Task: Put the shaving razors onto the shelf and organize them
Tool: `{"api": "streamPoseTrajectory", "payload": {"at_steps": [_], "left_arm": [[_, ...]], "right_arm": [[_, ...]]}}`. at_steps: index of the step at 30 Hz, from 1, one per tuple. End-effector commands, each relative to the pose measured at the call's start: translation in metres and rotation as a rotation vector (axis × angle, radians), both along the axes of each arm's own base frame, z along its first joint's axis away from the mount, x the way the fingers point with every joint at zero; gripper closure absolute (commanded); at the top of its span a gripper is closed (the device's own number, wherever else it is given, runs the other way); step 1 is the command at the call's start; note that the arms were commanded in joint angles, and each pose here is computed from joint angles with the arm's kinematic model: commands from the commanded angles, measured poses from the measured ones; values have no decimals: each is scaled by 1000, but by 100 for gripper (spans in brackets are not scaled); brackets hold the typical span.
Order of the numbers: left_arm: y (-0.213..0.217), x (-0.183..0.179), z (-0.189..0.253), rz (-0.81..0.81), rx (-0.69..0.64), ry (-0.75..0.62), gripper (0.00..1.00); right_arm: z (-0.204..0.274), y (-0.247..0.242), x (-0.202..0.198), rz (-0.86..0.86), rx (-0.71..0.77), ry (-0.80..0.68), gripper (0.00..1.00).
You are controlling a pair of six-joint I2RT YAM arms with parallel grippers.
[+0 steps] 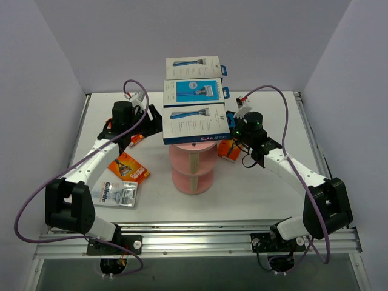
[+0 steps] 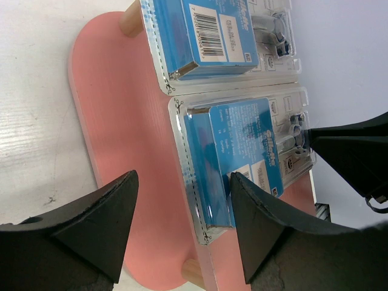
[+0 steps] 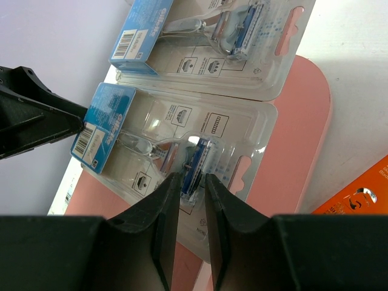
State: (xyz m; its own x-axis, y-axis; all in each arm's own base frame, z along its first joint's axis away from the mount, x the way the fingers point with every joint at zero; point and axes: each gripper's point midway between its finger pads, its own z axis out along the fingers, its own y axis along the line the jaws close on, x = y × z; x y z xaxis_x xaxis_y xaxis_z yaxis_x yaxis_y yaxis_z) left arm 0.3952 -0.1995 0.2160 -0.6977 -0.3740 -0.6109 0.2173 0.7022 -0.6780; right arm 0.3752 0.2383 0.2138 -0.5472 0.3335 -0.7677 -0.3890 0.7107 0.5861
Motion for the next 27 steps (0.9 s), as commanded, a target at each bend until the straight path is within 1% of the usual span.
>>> {"api": "streamPoseTrajectory", "payload": {"at_steps": [1, 14, 15, 17, 23, 27], "left_arm": [[2, 4, 22, 4, -8, -51, 29], [2, 3, 46, 0, -11, -85, 29], [2, 3, 46, 0, -11, -85, 26], [3, 1, 50, 4, -9, -93, 24], [8, -3, 56, 8, 1, -99, 23], [19, -8, 57, 25, 8, -94, 22]], "right_arm": [[36, 0, 5, -15, 32, -75, 80], [51, -8, 7, -40, 43, -91, 79], [52, -8, 7, -40, 44, -92, 79], [53, -10, 7, -40, 47, -94, 79], [57, -15, 4, -49, 52, -95, 79], [58, -23, -1, -61, 50, -95, 79]]}}
